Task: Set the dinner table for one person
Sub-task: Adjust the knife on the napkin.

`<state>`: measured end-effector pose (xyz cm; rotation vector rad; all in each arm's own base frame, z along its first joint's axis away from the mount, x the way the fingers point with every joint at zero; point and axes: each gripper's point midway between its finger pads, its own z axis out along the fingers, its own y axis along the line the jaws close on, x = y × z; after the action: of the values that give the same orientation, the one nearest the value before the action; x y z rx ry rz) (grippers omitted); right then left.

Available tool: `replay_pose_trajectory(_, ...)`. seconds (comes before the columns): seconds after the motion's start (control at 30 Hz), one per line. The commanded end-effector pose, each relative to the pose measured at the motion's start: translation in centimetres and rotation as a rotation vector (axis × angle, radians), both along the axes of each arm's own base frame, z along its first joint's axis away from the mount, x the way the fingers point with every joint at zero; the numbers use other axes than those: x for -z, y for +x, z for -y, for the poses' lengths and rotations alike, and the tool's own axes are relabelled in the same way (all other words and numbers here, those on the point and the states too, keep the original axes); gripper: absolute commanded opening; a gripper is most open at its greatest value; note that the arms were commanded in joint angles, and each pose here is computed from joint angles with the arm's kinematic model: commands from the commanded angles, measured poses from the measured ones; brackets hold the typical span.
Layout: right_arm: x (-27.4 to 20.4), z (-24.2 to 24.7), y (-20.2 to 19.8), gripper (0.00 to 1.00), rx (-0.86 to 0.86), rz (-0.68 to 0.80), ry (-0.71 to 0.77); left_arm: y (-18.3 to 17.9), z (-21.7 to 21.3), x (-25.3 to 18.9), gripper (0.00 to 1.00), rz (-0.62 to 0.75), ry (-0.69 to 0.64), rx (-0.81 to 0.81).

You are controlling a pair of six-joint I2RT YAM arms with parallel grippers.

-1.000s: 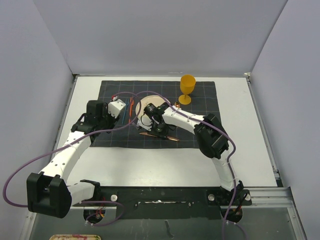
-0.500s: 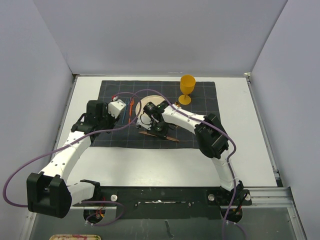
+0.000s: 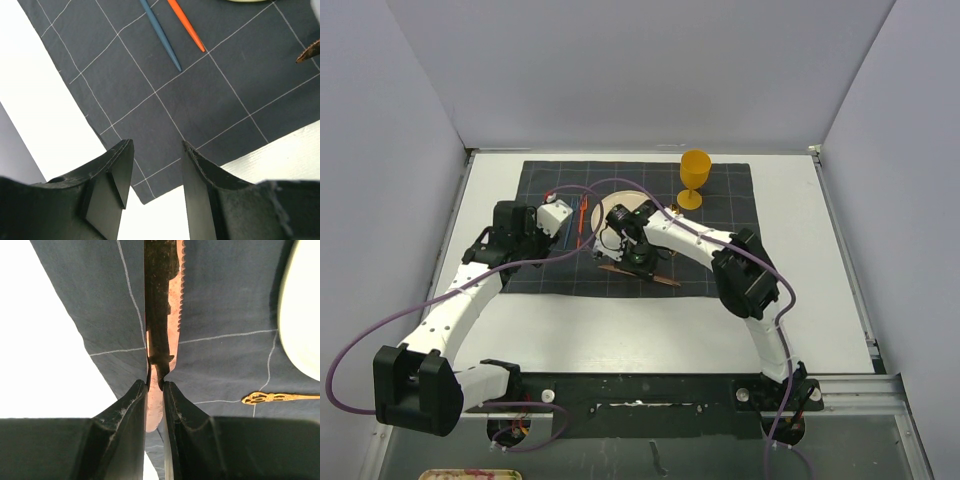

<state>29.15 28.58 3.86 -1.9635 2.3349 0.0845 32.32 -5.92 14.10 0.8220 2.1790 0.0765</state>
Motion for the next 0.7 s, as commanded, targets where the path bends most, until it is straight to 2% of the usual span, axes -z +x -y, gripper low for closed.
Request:
replay_pose_trajectory(0.0, -5.9, -1.1, 1.5, 0.00, 0.080, 0.094, 0.127, 0.9, 0.2, -2.2, 0.41, 0.064, -0.012, 0.007)
replay_pose_trajectory(0.17, -6.1, -0.7, 2.6, 0.00, 0.196, 0.115, 0.147, 1.7, 0.3, -3.4, 0.41, 0.116, -0.038, -0.021)
replay_pose_trajectory(0.43, -6.6, 0.8, 4.8, 0.00, 0.407, 0.049, 0.218, 2.0, 0.2, -3.8, 0.41, 0.121, -0.029, -0.020)
replay_pose_trajectory(0.67, -6.9, 3.0, 6.9, 0.00, 0.575, 0.124, 0.205, 2.1, 0.3, -3.5, 0.41, 0.100, -0.023, -0.013)
